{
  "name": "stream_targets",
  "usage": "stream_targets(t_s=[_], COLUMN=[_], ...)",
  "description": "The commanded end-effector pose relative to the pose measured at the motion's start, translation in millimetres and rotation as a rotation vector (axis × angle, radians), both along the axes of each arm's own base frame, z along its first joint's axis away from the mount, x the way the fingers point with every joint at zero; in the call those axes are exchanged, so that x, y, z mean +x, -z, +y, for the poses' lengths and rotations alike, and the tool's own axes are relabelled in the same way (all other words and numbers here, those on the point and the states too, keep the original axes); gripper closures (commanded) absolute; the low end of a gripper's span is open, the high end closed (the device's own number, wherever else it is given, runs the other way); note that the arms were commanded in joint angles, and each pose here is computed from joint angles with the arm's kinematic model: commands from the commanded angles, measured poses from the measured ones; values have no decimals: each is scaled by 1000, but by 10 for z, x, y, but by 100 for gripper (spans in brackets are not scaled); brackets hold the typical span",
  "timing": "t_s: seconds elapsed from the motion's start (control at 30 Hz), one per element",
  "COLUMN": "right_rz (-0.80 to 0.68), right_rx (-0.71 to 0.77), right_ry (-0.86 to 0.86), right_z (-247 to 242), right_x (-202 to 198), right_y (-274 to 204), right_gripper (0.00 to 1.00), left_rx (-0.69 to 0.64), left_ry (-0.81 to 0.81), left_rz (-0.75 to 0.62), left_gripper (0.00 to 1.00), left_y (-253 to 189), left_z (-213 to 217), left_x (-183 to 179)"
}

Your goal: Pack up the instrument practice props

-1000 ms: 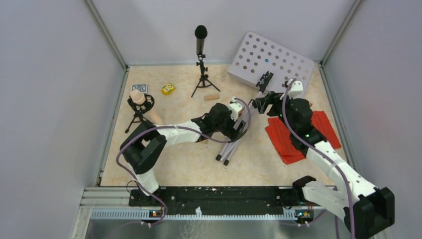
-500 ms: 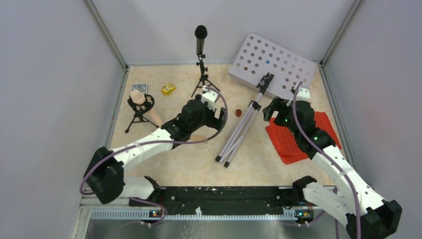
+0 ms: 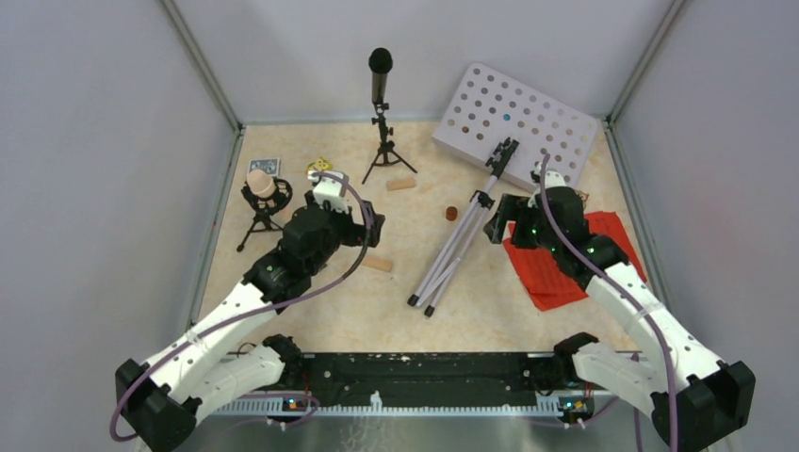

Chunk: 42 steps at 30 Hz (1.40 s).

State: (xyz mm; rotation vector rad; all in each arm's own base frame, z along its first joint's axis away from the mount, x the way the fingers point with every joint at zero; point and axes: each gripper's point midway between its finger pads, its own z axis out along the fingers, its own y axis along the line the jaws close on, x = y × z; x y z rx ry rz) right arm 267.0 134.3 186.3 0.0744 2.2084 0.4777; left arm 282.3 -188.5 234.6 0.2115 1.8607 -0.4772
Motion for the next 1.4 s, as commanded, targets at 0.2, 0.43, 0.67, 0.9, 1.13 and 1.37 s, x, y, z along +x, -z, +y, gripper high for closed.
stream_targets(t_s=[0.2,0.43,0.67,0.9,1.13,1.37], right_rz=[-124,-316,-418,-676,-738,-803], right_rx=[126,167,93,173,99,15], right_ry=[-229,-297,-384,-329,-311,-404], right_z=[455,779,1484,1903,2307,2716], right_x=[61,299,763,1444,2144,2587], right_y=[-392,-842,-882,-998,-757,-499], right_gripper=[15,16,16,19,21,22], left_rx=[0,19,69,123,190,185], left_ry=[-231,-244,-261,-224,-202,-216], left_rz=[-32,-27,-30,-27,4,-1], left_gripper=[1,1,1,1,1,1], left_y=[-306,-308,-300,-279,-62,-37], left_z=[491,533,680,767,857,903], left_x=[-32,-36,-138,-282,-403,-434])
